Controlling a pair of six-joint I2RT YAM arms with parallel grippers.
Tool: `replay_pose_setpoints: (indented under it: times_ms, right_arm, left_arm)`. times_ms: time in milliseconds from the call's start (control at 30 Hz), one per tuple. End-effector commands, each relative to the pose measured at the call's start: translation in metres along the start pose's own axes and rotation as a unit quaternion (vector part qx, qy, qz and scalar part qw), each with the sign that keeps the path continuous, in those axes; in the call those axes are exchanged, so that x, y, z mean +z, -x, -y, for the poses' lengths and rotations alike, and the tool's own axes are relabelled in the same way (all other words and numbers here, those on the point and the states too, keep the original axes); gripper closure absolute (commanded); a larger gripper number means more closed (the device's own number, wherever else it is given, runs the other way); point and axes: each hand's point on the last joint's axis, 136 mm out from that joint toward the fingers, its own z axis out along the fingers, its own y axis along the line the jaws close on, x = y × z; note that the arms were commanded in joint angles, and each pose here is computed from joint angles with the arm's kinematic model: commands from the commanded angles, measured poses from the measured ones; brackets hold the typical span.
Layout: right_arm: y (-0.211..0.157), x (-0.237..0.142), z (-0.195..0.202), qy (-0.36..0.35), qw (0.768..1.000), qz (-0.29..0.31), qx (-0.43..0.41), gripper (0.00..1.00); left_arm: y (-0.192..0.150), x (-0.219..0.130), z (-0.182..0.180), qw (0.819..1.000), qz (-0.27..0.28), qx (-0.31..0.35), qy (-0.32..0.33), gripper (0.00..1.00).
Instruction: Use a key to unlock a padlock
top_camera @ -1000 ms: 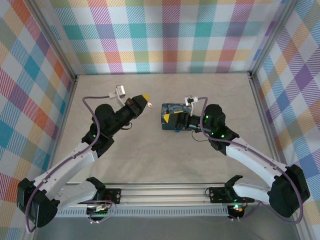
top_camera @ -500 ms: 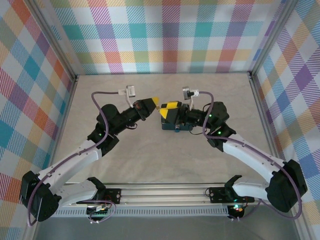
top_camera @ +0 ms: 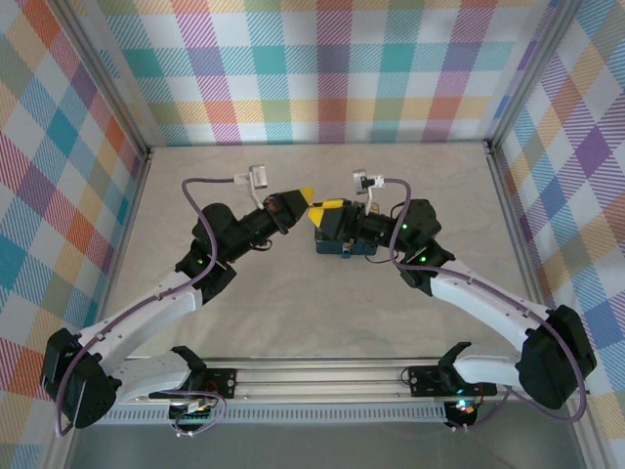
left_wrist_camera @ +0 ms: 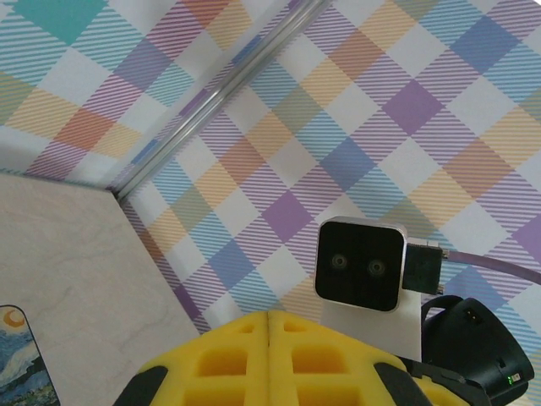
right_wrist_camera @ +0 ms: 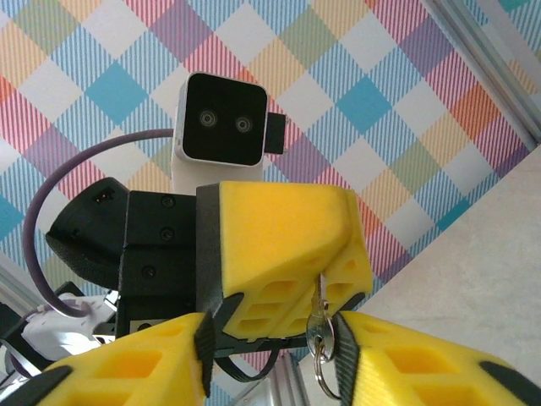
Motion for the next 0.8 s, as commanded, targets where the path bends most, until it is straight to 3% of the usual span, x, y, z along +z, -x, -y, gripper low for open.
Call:
replay_pose_setpoints:
  times_ms: [0,600,767]
  right_arm:
    - [0.001,0.001,-0.002,0.007,1.000,0.010,-0.007,0.63]
    - [-0.004,0.001,0.011,-0.014,1.000,0.010,0.013,0.99]
    - [-0.007,-0.002,0.016,-0.033,0.999,0.006,0.012,1.00]
  left_arm:
    - [0.013,0.000,0.020,0.999,0.025,0.008,-0.025,1.00]
    - [0.014,0.001,0.015,0.999,0.031,0.004,-0.017,1.00]
    - [0.014,0.000,0.015,0.999,0.030,0.003,-0.015,0.97]
